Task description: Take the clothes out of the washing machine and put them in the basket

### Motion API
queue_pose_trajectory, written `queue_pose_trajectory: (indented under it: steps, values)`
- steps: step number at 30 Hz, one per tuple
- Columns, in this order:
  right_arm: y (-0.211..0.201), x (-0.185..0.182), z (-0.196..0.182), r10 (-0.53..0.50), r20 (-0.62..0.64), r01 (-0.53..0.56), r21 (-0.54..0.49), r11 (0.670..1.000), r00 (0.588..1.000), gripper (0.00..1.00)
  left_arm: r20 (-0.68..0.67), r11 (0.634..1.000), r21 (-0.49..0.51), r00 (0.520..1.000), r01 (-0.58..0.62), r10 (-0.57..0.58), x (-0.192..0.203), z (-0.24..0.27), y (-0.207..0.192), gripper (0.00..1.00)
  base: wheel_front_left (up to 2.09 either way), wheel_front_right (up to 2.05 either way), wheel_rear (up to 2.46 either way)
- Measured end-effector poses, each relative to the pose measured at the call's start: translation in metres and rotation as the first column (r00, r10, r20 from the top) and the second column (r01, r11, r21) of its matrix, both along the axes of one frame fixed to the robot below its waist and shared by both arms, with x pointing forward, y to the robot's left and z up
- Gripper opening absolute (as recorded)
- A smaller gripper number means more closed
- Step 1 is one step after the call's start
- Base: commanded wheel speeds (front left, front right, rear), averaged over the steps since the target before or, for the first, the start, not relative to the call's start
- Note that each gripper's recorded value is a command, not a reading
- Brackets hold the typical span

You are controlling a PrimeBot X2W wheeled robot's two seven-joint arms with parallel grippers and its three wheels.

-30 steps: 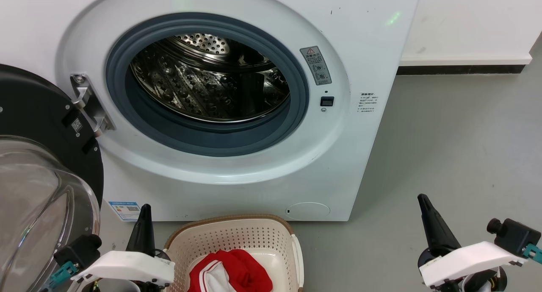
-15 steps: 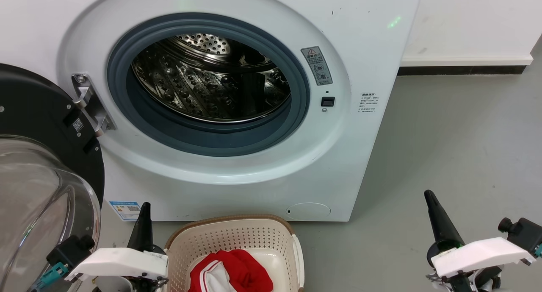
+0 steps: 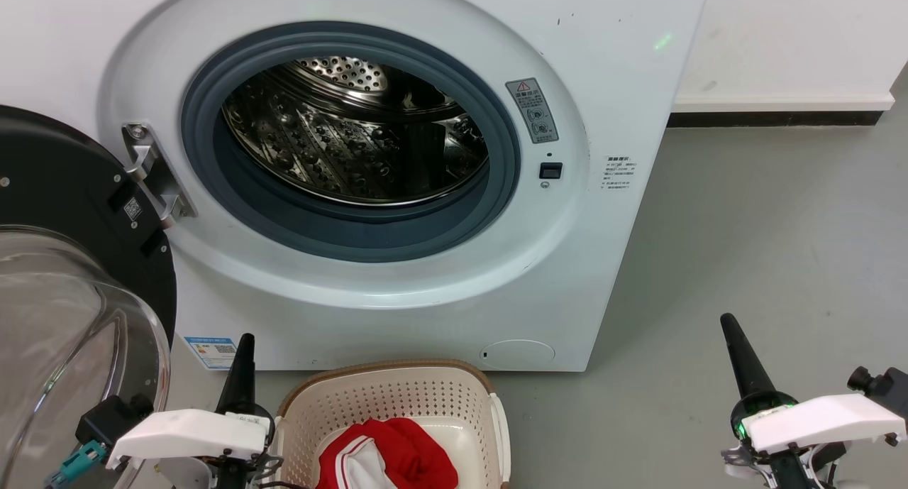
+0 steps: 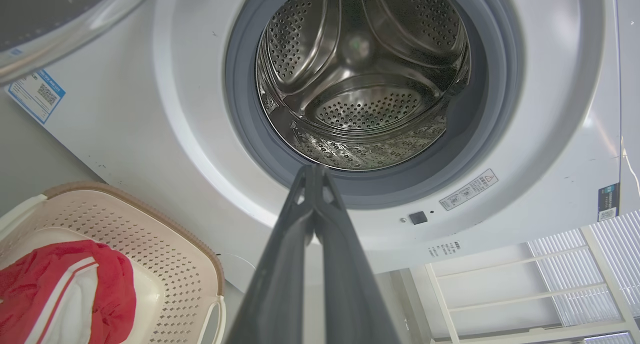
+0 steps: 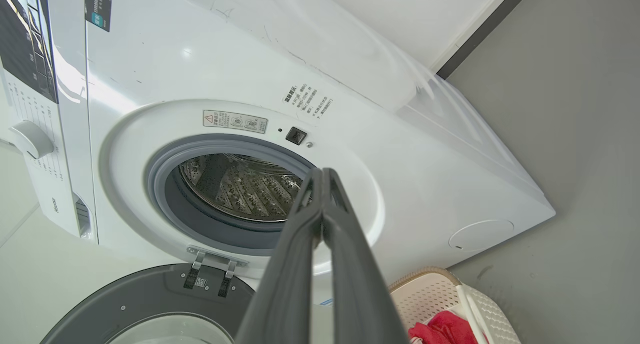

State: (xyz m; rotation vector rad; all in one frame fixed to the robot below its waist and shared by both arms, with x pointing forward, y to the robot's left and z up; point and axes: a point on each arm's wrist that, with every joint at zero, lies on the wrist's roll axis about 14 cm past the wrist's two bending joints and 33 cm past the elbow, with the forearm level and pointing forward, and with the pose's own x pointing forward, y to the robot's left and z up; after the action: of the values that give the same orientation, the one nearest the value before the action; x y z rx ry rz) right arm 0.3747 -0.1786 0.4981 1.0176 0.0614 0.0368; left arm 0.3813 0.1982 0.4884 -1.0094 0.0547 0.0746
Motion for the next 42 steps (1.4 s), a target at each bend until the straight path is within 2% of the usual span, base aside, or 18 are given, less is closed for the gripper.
queue_pose_trajectory:
  steps: [19, 33, 42]
  values:
    - [-0.008, 0.004, 0.001, -0.028, -0.01, 0.029, 0.196, 0.98, 1.0, 0.0, 0.011, 0.979, -0.202, 1.0, 0.002, 0.0, 0.001, 0.002, 0.0, 0.0, 0.0, 0.0, 0.0]
    - [-0.013, 0.007, 0.003, -0.043, -0.012, 0.045, 0.317, 0.947, 0.999, 0.0, 0.033, 0.945, -0.326, 0.999, 0.008, 0.003, 0.004, 0.007, 0.001, 0.0, 0.0, 0.0, 0.0]
    - [-0.017, 0.009, 0.003, -0.055, -0.015, 0.056, 0.401, 0.914, 0.998, 0.0, 0.048, 0.911, -0.411, 0.999, 0.017, 0.003, 0.005, 0.01, 0.001, 0.0, 0.0, 0.0, 0.0]
